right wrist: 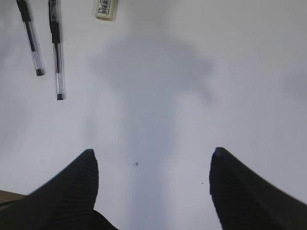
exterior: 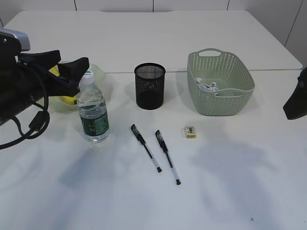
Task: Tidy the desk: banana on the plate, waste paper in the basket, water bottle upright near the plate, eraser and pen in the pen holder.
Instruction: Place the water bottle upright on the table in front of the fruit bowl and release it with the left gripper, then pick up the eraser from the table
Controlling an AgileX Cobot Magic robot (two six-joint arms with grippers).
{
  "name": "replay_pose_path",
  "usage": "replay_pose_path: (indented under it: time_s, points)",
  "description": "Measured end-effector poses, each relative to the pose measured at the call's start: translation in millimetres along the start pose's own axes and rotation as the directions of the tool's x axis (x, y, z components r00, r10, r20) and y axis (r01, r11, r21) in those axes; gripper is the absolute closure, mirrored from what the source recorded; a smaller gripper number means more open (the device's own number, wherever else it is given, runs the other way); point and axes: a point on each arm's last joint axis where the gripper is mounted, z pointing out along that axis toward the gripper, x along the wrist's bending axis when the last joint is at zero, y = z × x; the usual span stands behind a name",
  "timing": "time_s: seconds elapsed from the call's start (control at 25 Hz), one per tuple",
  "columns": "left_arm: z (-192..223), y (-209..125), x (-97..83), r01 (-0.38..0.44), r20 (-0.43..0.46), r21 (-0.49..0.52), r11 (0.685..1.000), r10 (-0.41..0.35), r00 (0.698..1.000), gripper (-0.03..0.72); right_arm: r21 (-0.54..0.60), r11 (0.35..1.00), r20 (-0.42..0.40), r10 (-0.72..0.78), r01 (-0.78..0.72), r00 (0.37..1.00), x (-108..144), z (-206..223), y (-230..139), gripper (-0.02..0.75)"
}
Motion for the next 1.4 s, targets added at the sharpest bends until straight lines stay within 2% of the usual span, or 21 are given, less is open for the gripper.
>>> replay_pose_path:
  time_s: [0.32, 0.44, 0.64, 0.76, 0.88, 0.96, 1.0, 1.16, 1.28, 1.36, 1.4]
  points:
    - [-11, 14, 21.0, 0.096, -0.161, 0.051, 0.994, -0.086, 0.983, 0.153, -0.007, 1.0, 0.0, 0.0, 0.0, 1.0, 0, 0, 1, 0.202]
    - [-18, 16, 38.9, 0.121, -0.232, 0.098, 0.988, -0.095, 0.968, 0.153, -0.016, 1.0, 0.001, 0.0, 0.0, 1.0, 0, 0, 1, 0.202]
    - [-34, 22, 71.5, 0.176, -0.358, 0.117, 0.977, -0.124, 0.926, 0.153, -0.037, 0.999, 0.002, 0.0, 0.0, 1.0, 0, 0, 3, 0.202]
    - [-41, 20, 80.9, 0.239, -0.418, 0.15, 0.959, -0.158, 0.895, 0.153, -0.041, 0.999, 0.002, 0.0, 0.0, 1.0, 0, 0, 4, 0.202]
    - [-45, 11, 80.6, 0.301, -0.445, 0.242, 0.923, -0.17, 0.879, 0.153, -0.041, 0.999, 0.002, 0.0, 0.0, 1.0, 0, 0, 4, 0.202]
    - [-49, 2, 78.4, 0.352, -0.462, 0.331, 0.875, -0.175, 0.869, 0.153, -0.041, 0.999, 0.002, 0.0, 0.0, 1.0, 0, 0, 4, 0.202]
    - [-51, -3, 77.1, 0.379, -0.472, 0.389, 0.84, -0.172, 0.865, 0.153, -0.041, 0.999, 0.002, 0.0, 0.0, 1.0, 0, 0, 4, 0.202]
    - [-57, -9, 72.0, 0.463, -0.501, 0.588, 0.663, -0.151, 0.852, 0.165, -0.062, 0.998, 0.003, 0.0, 0.0, 1.0, 0, 0, 6, 0.202]
    - [-58, -3, 69.5, 0.493, -0.509, 0.689, 0.531, -0.129, 0.851, 0.17, -0.076, 0.997, 0.003, 0.0, 0.0, 1.0, 0, 0, 7, 0.202]
    - [-59, 4, 68.2, 0.479, -0.489, 0.751, 0.454, -0.105, 0.866, 0.171, -0.083, 0.997, 0.004, 0.0, 0.0, 1.0, 0, 0, 8, 0.202]
    - [-59, 7, 67.7, 0.46, -0.469, 0.779, 0.426, -0.09, 0.878, 0.171, -0.083, 0.997, 0.002, 0.001, -0.001, 1.0, 0, 0, 8, 0.202]
